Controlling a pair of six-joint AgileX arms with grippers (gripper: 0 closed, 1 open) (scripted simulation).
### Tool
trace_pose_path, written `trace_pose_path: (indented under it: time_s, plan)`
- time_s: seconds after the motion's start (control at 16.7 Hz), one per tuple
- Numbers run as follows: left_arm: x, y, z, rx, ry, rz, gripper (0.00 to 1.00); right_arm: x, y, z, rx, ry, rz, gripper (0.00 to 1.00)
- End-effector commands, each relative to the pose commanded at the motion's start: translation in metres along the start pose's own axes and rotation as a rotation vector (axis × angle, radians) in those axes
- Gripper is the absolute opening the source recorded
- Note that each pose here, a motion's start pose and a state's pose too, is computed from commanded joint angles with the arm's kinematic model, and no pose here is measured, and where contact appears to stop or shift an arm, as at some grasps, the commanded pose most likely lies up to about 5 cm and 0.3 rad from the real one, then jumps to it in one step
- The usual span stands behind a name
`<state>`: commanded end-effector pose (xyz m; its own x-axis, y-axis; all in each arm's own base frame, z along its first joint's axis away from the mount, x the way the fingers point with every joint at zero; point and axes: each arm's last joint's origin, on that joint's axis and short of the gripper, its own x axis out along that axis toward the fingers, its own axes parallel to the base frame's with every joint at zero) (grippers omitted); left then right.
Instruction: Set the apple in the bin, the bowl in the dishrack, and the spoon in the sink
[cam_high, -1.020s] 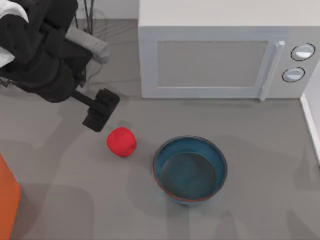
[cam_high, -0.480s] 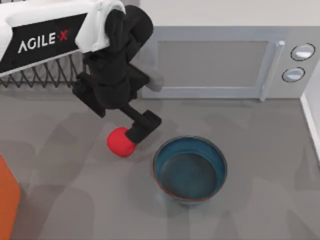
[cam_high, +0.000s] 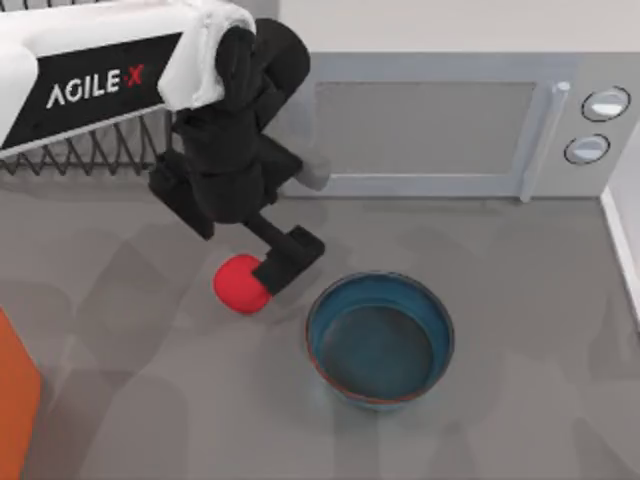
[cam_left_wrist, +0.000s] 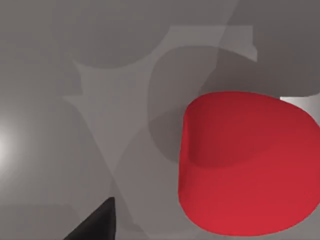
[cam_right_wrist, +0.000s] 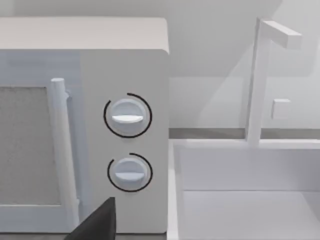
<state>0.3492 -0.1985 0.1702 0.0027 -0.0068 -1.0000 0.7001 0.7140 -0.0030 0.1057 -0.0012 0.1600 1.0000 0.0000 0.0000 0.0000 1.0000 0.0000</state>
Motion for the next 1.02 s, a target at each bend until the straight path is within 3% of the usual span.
trace_pose_path:
  time_s: [0.36, 0.66, 1.02]
  plan:
    - [0.057, 0.000, 0.002, 0.001, -0.009, 0.002, 1.00, 0.000, 0.000, 0.000, 0.000, 0.000, 0.000, 1.00]
    - [0.064, -0.001, 0.001, 0.001, -0.002, 0.001, 1.00, 0.000, 0.000, 0.000, 0.000, 0.000, 0.000, 1.00]
    - [0.064, -0.001, 0.001, 0.001, -0.002, 0.001, 0.55, 0.000, 0.000, 0.000, 0.000, 0.000, 0.000, 1.00]
